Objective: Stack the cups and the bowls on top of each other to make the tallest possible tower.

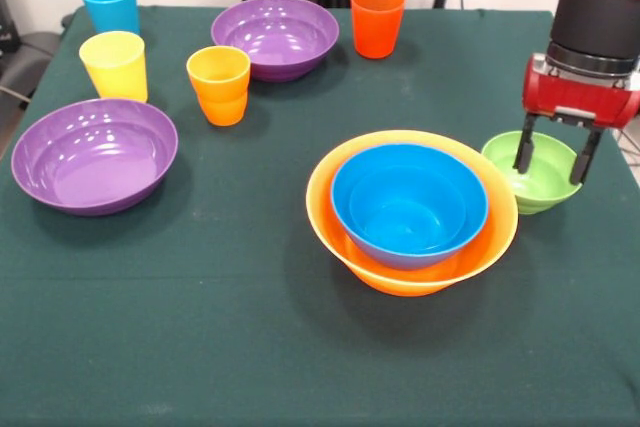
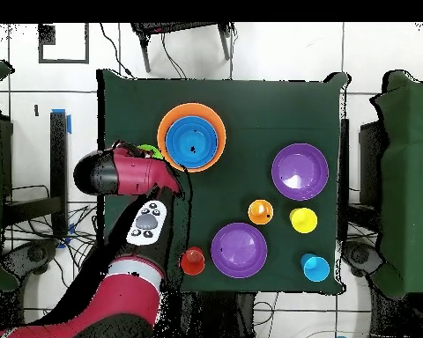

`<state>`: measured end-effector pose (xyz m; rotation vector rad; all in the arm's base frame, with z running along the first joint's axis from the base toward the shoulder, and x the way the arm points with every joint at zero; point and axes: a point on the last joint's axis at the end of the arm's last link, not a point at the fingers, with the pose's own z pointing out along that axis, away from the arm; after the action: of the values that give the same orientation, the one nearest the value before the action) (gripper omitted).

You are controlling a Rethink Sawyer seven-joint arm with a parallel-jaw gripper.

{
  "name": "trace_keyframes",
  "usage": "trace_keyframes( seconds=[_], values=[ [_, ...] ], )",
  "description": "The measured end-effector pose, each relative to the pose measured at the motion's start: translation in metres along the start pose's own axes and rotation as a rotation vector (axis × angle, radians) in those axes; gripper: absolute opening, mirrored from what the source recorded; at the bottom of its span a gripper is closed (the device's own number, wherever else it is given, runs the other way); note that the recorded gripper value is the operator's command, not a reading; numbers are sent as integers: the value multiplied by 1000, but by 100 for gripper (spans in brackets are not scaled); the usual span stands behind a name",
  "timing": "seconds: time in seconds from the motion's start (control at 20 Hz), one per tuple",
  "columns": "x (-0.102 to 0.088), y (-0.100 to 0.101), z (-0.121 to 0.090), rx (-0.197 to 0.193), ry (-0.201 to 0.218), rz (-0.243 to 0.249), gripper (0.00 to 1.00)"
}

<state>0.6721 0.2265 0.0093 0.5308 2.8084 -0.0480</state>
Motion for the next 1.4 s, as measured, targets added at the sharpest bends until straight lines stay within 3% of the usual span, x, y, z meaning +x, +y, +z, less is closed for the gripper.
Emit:
trace_keyframes(
  seconds=[0.25, 0.55, 1.0, 1.4],
  values=[
    [5, -3, 7, 23, -5, -20, 100],
    [25, 2, 18, 77, -28, -94, 100],
    [46, 14, 17, 101, -41, -155, 100],
    [56, 26, 12, 97, -47, -180, 100]
  ],
)
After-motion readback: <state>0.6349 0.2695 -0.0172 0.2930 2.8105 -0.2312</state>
